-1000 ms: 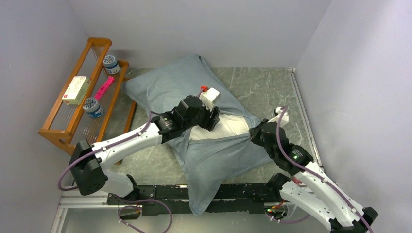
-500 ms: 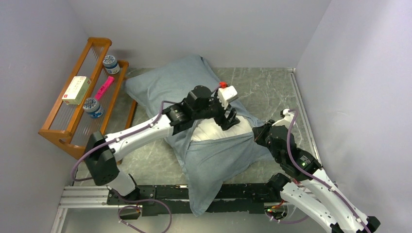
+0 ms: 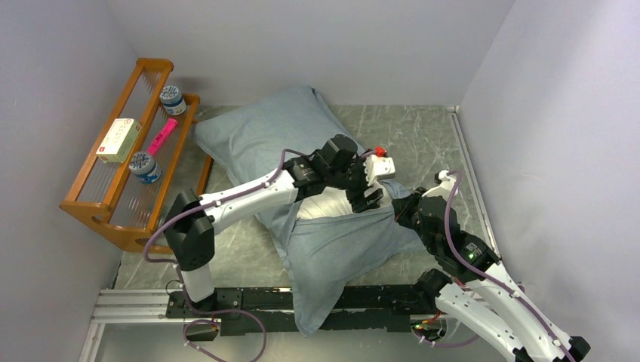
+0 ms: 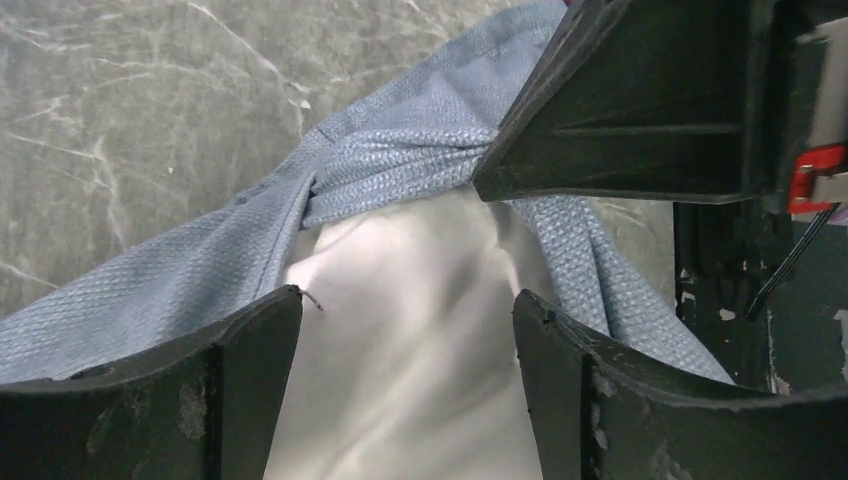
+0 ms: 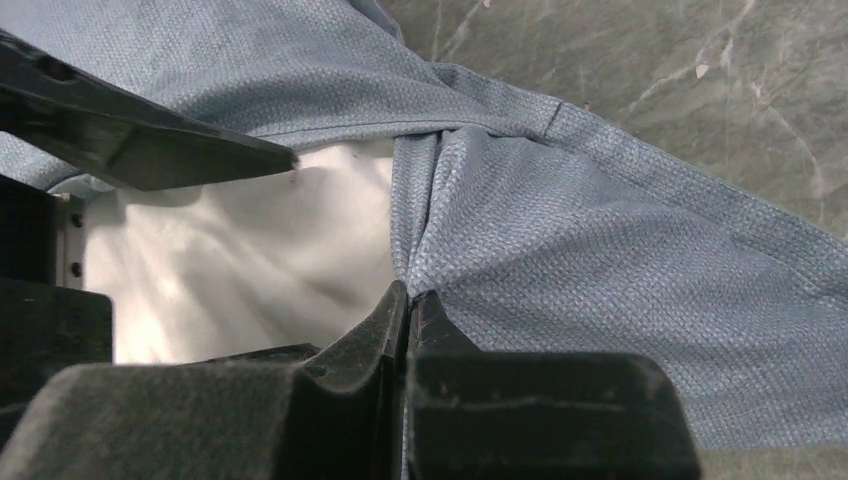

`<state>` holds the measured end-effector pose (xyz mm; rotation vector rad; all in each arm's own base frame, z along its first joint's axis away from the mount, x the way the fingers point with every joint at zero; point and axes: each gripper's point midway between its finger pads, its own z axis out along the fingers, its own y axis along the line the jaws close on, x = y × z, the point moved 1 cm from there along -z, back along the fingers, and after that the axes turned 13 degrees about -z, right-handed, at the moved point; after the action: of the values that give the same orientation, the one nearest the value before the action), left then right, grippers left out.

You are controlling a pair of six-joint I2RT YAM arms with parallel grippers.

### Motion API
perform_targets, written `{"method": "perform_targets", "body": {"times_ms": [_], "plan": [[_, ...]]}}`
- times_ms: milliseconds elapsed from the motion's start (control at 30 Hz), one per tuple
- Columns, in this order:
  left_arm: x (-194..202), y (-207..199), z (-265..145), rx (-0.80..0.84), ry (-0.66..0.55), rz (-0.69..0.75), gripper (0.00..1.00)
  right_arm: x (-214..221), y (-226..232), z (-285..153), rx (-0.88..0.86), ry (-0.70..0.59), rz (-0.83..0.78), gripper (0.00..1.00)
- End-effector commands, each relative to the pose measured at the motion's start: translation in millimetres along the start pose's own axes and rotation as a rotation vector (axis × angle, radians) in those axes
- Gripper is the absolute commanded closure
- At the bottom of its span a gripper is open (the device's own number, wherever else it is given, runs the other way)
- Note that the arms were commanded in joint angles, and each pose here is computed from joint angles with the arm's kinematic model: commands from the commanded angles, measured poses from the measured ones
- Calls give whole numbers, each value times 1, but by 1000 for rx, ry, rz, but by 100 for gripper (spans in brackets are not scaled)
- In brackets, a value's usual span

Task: Remove the pillowcase from the pillow
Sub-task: Remove the pillow from the pillowcase.

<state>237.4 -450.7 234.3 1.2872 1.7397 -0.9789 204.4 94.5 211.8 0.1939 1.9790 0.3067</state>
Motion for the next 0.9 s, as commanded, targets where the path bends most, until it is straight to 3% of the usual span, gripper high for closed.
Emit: {"method": "perform_targets", "body": {"times_ms": [0,167,400,600,867], "plan": [[-3,2,7,17,32,142,17,-17,-7,-4,31,-64,-13,100],[-11,10,10,-8,51,215,18,-16,-5,-5,20,-60,-13,100],[13,-24,24,144,127,300,19,-18,-5,-6,18,-72,-12,100],[28,-30,37,200,142,292,18,-20,-5,-6,18,-74,-12,100],[58,-14,59,144,190,253,17,-20,-7,-8,23,-81,-7,100]]}}
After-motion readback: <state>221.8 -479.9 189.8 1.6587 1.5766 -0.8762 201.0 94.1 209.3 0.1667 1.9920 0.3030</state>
